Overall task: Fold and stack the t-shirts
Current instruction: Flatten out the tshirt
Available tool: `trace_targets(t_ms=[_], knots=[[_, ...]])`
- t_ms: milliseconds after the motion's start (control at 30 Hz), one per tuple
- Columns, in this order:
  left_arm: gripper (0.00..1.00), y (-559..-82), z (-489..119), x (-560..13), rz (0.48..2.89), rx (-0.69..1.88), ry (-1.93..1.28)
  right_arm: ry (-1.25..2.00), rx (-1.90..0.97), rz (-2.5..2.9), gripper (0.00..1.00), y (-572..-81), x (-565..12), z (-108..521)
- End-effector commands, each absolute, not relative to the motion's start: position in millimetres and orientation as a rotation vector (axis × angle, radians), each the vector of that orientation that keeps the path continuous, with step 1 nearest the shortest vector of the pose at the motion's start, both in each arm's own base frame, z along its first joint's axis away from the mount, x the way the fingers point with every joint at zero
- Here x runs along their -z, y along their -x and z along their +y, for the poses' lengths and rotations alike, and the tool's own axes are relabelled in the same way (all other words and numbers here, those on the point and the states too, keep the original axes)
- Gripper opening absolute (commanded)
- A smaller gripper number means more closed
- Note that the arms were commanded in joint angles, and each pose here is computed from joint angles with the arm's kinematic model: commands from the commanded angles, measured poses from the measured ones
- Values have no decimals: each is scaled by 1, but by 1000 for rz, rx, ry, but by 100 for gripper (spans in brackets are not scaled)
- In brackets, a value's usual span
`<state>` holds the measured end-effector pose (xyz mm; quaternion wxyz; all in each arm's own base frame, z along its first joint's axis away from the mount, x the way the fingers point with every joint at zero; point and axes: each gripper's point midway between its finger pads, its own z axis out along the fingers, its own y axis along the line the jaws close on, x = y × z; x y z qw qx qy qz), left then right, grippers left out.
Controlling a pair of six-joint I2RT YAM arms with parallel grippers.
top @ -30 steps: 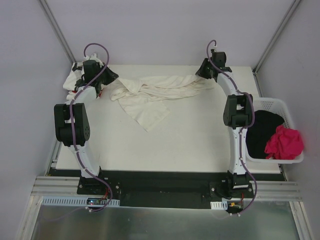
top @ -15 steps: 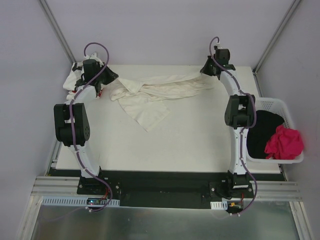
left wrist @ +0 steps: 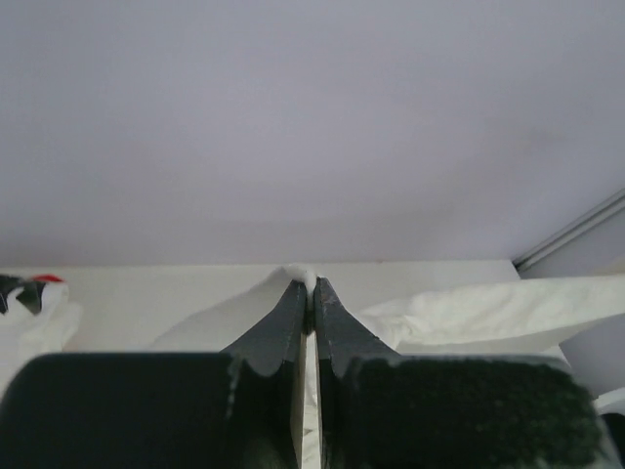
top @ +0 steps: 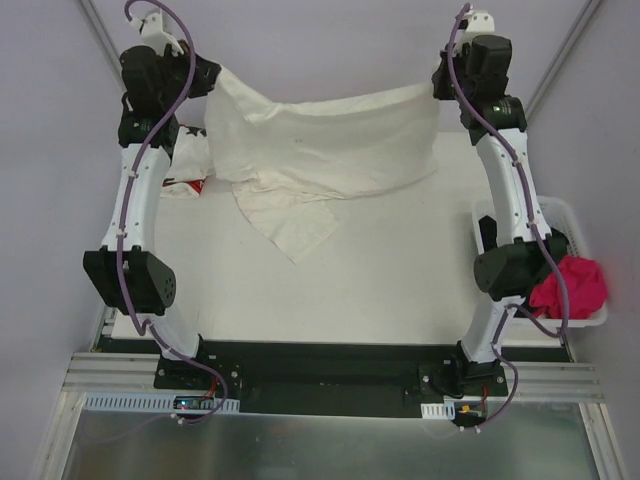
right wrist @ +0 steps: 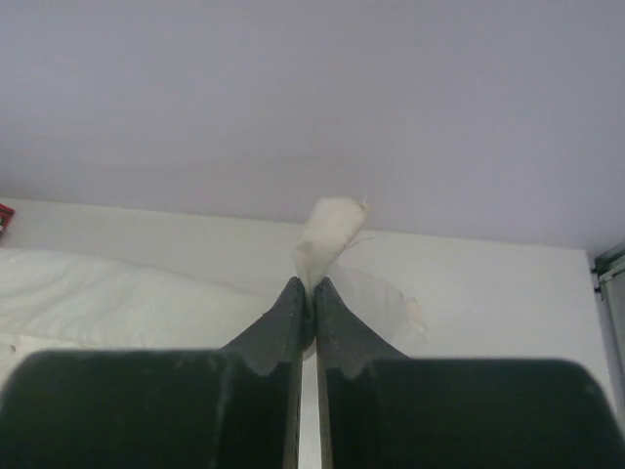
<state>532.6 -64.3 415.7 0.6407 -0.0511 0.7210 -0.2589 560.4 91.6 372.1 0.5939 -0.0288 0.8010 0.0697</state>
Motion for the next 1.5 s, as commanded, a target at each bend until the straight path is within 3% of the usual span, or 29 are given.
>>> trace_targets(t_ms=[0,200,467,733,967,1067,1100,1267,1467], knots=[[0,-494,-62,-479,1549,529,63,99,-69,1817,8,-530,-404,81],[0,-474,-55,-477,1553,480,76,63,-118,1846,8,-505,-381,82],[0,-467,-47,-468,1563,420,87,11,-320,2040,8,-475,-288,108],[0,-470,-44,-407,1612,437,186,-21,-535,2311,4,-462,-173,155],[0,-481,-43,-369,1653,454,235,-45,-667,2451,5,-462,-117,186],[0,-484,-41,-359,1666,439,252,-54,-686,2485,11,-468,-100,192],[0,-485,-40,-358,1669,433,249,-55,-686,2488,18,-470,-97,192],[0,-486,-38,-357,1673,407,242,-52,-620,2474,20,-496,-95,181],[0,-480,-30,-359,1675,354,238,-124,-594,2436,29,-532,-107,151]])
